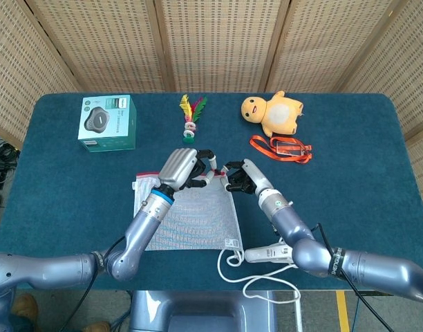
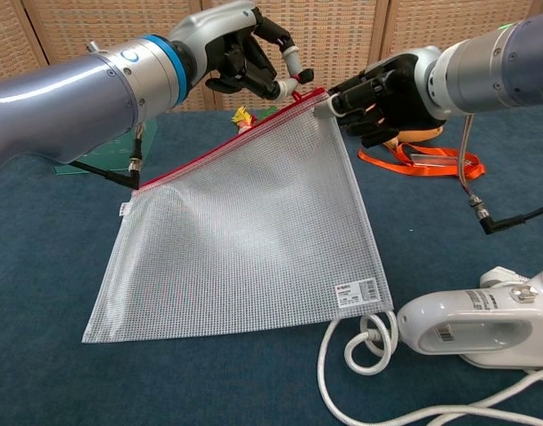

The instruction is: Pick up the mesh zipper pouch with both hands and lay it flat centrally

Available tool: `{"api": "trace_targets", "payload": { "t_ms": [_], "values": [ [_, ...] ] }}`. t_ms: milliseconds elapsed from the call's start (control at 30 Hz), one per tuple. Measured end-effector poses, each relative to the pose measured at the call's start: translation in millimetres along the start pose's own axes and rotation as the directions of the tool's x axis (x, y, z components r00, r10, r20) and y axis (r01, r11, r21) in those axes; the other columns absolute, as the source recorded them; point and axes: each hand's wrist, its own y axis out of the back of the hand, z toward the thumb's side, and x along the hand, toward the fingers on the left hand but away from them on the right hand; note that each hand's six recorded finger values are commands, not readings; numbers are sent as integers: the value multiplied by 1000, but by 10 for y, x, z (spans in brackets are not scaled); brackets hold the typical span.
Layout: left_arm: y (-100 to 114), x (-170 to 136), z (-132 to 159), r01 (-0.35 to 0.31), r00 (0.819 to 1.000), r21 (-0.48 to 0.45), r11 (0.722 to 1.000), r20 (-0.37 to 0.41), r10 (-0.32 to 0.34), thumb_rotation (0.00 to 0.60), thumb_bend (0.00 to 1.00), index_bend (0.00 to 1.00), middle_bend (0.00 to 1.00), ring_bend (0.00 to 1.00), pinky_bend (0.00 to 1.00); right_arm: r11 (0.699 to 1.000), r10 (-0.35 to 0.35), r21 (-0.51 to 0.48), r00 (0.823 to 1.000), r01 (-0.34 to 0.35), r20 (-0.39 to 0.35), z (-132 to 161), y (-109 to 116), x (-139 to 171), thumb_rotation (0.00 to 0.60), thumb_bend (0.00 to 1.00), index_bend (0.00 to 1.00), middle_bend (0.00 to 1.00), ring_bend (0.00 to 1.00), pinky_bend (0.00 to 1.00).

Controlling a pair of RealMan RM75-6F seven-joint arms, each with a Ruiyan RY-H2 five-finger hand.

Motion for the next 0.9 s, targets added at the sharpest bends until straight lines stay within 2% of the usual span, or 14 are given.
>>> {"api": "trace_targets", "payload": {
  "t_ms": [333, 900],
  "values": [
    [165, -64, -391, -23, 997, -3, 1000, -76, 23, 600, 756, 871, 976, 974, 1000, 998, -20, -68, 998, 15, -66, 96, 139, 110, 600, 805, 775, 962, 907, 1000],
    [414, -196, -901, -54, 985, 30, 998, -163, 58, 600, 757, 872, 975, 974, 1000, 992, -59, -119, 990, 43, -127, 268, 379, 236, 600, 805, 780, 962, 907, 1000]
  ]
}}
